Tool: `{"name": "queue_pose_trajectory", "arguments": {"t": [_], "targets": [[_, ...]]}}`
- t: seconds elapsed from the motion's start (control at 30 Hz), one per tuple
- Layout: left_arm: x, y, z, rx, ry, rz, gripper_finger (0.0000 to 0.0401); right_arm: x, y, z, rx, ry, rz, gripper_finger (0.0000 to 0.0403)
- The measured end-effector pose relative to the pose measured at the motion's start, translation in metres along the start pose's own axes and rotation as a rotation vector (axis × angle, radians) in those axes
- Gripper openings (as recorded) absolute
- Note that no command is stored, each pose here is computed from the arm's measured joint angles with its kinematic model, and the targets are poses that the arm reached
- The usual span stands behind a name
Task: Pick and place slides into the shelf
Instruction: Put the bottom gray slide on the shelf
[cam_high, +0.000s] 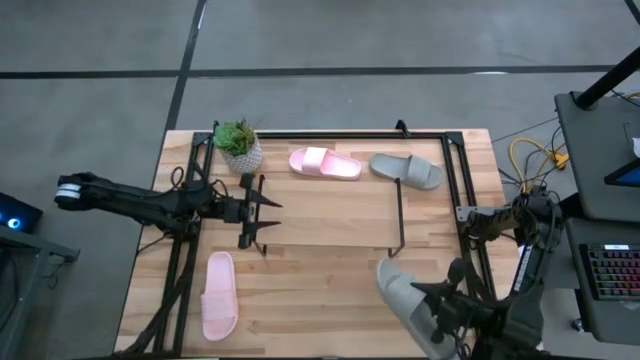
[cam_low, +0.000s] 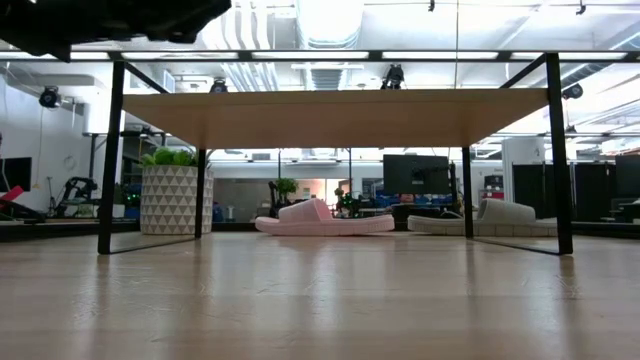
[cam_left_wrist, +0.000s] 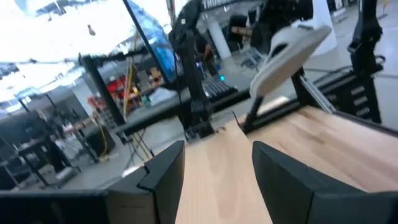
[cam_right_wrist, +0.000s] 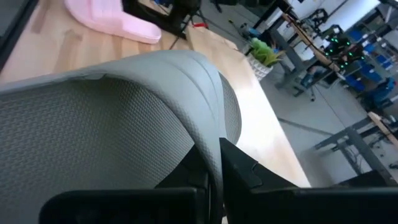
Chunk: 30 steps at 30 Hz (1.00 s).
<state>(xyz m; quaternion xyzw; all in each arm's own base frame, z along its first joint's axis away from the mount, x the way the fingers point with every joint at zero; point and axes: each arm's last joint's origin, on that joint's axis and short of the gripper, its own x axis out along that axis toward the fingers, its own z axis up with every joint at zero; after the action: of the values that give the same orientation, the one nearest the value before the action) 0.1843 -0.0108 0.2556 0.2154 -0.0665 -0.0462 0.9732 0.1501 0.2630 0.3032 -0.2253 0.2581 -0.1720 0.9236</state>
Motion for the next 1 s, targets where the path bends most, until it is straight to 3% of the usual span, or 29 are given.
{"name": "queue_pose_trajectory", "arguments": {"t": [0.17,0.47,0.67,1.0], "targets": [[0.014,0.001,0.001,0.043,-0.005,-0.006,0.0183,0.010,-0.012,0.008,-0.016,0.005,-0.030,0.0013],[0.050,0.003,0.007,0.057,-0.022,-0.125,0.0251,0.034,-0.035,0.024,-0.013,0.026,-0.077,0.0011],[0.074,0.003,0.008,0.138,-0.049,-0.214,0.0255,0.038,-0.044,0.034,0.006,0.011,-0.058,0.0011],[0.118,0.008,0.014,0.222,-0.074,-0.234,0.0255,0.042,-0.049,0.042,0.006,0.015,-0.021,0.0010]]}}
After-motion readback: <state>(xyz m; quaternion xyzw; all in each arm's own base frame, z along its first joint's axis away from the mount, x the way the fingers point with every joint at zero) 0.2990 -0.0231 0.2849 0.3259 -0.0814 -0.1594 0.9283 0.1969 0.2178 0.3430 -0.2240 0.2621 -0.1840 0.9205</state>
